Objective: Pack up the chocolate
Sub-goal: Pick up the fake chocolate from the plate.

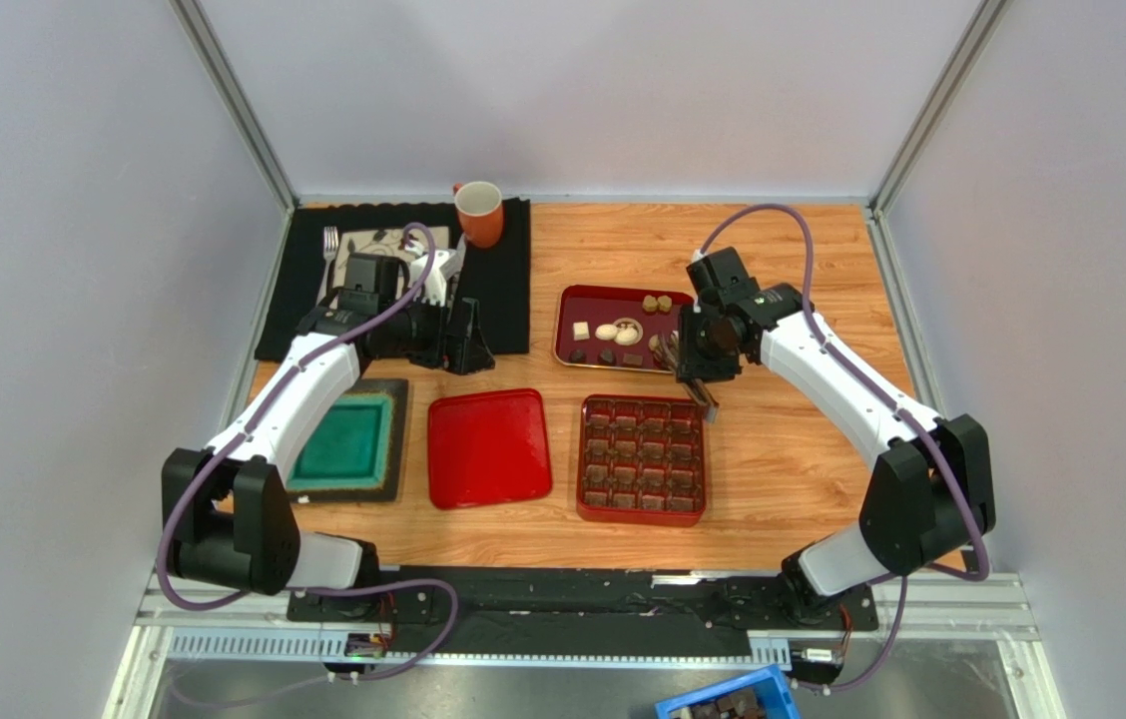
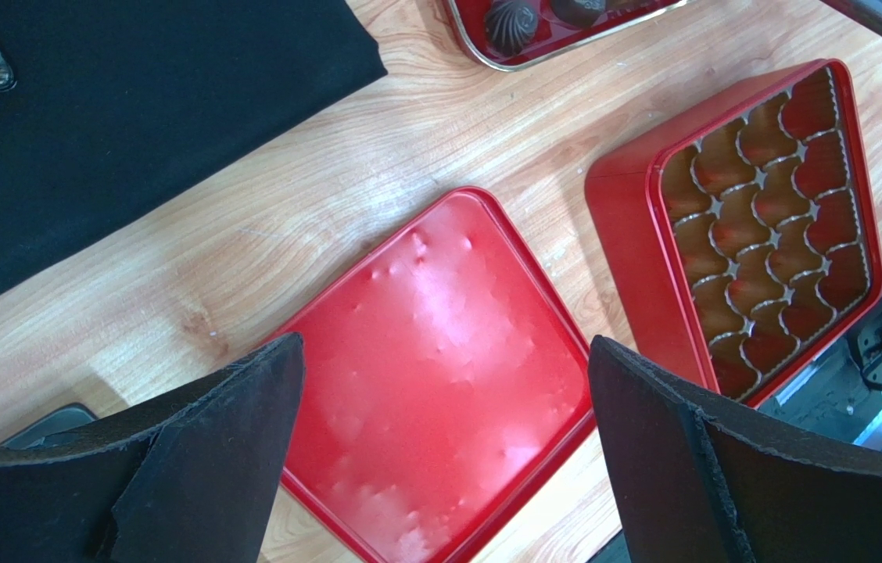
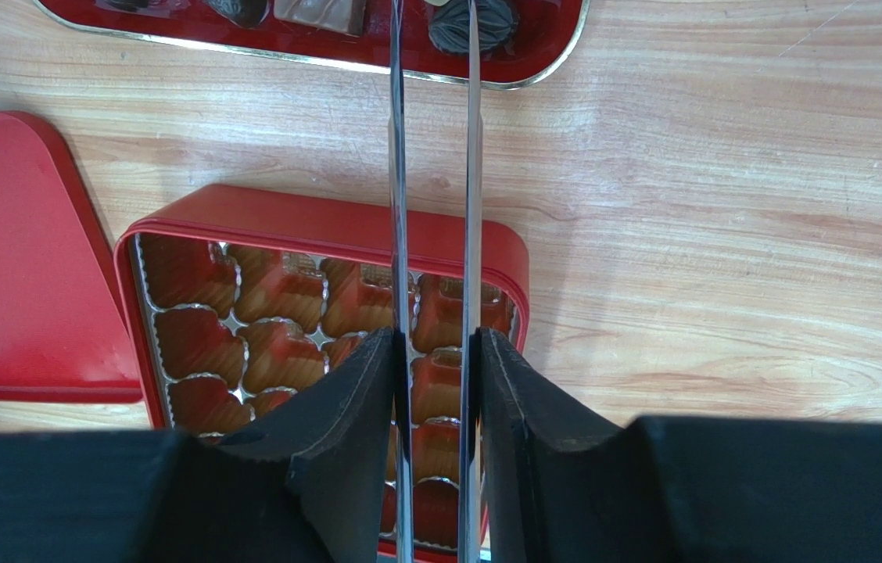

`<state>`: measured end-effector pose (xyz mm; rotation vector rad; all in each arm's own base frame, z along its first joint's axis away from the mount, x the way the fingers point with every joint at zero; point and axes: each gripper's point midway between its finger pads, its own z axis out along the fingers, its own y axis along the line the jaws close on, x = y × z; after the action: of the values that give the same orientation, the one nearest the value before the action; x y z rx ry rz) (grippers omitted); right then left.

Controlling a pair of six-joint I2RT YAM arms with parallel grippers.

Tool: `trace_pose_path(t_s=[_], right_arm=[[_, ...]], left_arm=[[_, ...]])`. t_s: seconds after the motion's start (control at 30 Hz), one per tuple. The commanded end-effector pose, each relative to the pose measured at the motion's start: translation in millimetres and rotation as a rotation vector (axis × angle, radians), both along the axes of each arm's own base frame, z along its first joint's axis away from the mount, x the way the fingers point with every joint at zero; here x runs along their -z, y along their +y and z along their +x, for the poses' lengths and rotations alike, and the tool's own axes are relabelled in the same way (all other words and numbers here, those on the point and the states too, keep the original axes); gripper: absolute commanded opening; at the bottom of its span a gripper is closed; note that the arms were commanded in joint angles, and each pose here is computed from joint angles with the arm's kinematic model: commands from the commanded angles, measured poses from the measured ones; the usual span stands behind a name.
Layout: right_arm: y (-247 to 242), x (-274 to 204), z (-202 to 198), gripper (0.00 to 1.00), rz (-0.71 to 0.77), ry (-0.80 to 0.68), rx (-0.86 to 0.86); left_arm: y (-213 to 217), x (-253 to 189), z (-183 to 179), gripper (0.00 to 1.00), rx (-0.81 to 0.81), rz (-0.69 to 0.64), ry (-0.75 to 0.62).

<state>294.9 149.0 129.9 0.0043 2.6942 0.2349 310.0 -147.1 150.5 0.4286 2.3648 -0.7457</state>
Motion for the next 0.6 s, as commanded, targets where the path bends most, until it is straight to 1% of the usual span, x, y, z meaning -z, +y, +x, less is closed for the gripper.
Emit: trace_pose_path(t_s=[0.0,0.1,0.3,0.57], right_arm=[[3.1,-18.5,6.2,0.33,0.010,-0.053,-0.008],[3.6,-36.5,10.5,0.32,0.021,-0.087,-0.004],[8.7,-65.8,1.3,0.32,0.067,-0.120,-0.019],[21.8,-87.6,-36.7,0.32,0.078,-0.113,-0.094]], left_arm=[[0.1,-23.3,3.4,0.99,0.011,-0.016,-0.078],[0.3,-22.5,3.9,0.99,0.010,-0.015,-0.078],[-0.6,-22.1,3.9,0.99,0.010,-0.020,-0.073],[0.3,-21.2,4.1,0.99,0.005,-0.016,-0.072]])
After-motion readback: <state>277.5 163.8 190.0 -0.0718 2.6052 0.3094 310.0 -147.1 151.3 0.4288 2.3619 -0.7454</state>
